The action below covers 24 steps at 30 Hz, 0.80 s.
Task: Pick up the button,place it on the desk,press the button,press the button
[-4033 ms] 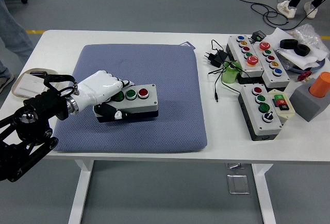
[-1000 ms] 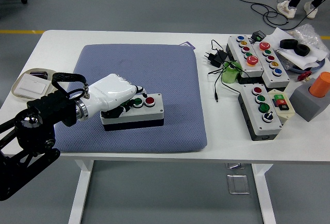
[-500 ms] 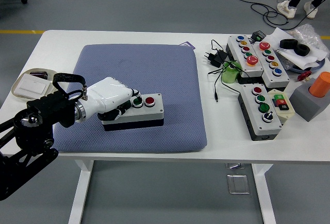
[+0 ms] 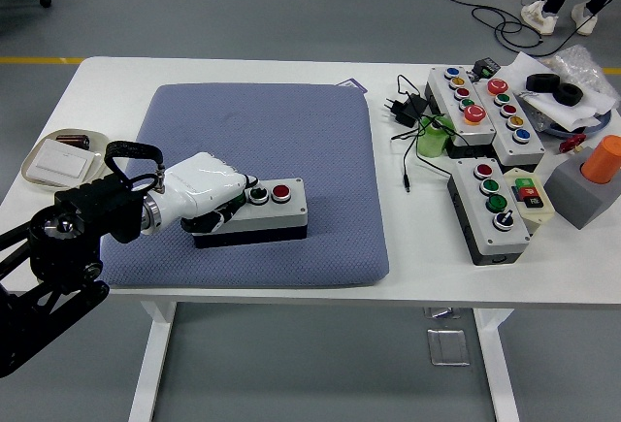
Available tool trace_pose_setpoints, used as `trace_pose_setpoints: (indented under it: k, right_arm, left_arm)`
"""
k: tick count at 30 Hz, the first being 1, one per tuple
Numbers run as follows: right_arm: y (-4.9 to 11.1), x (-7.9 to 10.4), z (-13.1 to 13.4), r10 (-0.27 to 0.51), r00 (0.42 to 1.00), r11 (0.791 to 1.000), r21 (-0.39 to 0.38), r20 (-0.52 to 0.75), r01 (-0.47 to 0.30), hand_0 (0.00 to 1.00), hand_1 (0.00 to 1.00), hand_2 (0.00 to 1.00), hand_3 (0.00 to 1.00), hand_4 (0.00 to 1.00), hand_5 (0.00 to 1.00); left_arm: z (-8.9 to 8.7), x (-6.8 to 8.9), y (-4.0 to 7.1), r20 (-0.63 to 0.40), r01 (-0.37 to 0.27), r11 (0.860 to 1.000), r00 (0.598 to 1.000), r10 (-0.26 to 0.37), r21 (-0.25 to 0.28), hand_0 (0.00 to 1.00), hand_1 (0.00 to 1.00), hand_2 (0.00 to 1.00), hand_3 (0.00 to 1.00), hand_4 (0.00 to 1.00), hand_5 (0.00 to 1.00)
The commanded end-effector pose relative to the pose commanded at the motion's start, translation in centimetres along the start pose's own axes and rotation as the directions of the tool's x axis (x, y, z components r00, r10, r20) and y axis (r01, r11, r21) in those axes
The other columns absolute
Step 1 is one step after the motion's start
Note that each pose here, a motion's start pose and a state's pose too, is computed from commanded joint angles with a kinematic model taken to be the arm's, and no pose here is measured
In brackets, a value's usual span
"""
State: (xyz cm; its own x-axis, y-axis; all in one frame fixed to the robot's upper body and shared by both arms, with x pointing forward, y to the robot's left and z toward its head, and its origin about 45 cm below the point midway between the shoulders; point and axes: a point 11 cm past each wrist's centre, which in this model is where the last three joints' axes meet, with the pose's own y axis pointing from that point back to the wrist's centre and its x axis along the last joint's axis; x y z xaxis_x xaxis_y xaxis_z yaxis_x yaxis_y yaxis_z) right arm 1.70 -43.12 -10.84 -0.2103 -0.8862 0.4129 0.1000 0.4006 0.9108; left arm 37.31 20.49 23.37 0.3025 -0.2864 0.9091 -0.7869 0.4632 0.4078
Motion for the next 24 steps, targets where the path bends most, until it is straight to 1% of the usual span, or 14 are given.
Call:
trace_pose_setpoints:
  k: [2,4,6,8,13,15,19,24]
  right_arm:
    - [0.0,0.0,0.0,0.000,1.000,1.000,-0.001,0.000,0.000,0.627,0.477,0.539,0.582,0.280,0.022]
    - [0.0,0.0,0.0,0.000,1.000,1.000,-0.001,0.000,0.000,0.627,0.477,0.539,0.582,0.280,0.022]
    - [0.0,-0.1,0.1,0.000,1.000,1.000,-0.003,-0.002,0.000,0.627,0.477,0.539,0.582,0.280,0.022]
    - [0.0,-0.1,0.0,-0.001,1.000,1.000,-0.003,-0.004,0.001,0.627,0.477,0.539,0.582,0.280,0.022]
    - [0.0,-0.1,0.1,-0.001,1.000,1.000,-0.003,-0.005,0.001,0.627,0.477,0.539,0.582,0.279,0.022]
    - [0.0,-0.1,0.0,0.000,1.000,1.000,-0.002,-0.009,0.000,0.627,0.477,0.539,0.582,0.279,0.022]
    - [0.0,-0.1,-0.1,0.000,1.000,1.000,-0.001,-0.005,0.000,0.627,0.477,0.539,0.582,0.279,0.022]
    - [0.1,-0.2,-0.2,-0.001,1.000,1.000,0.001,-0.005,0.001,0.627,0.477,0.539,0.582,0.279,0.022]
  left_arm:
    - [-0.1,-0.1,0.0,0.001,0.010,1.000,1.000,-0.010,0.003,0.113,0.002,0.012,0.738,0.269,0.002]
    - [-0.1,0.2,0.1,-0.003,-0.010,1.000,1.000,0.010,0.004,0.113,0.002,0.012,0.738,0.269,0.002]
    - [-0.1,0.9,0.1,-0.008,-0.051,0.999,0.999,0.051,0.003,0.116,0.002,0.017,0.744,0.272,0.002]
    - [-0.1,1.9,0.3,-0.009,-0.103,0.995,0.995,0.103,0.006,0.116,0.002,0.017,0.744,0.272,0.002]
    - [0.0,3.2,0.3,-0.013,-0.153,0.988,0.988,0.153,0.010,0.115,0.002,0.017,0.746,0.269,0.002]
    - [0.2,3.7,0.2,-0.013,-0.169,0.986,0.986,0.169,0.003,0.115,0.002,0.017,0.746,0.269,0.002]
    - [1.0,4.0,-0.1,-0.010,-0.177,0.984,0.984,0.177,-0.017,0.117,0.002,0.017,0.751,0.270,0.002]
    - [2.0,3.7,-0.5,-0.002,-0.160,0.986,0.987,0.160,-0.046,0.116,0.002,0.017,0.751,0.272,0.002]
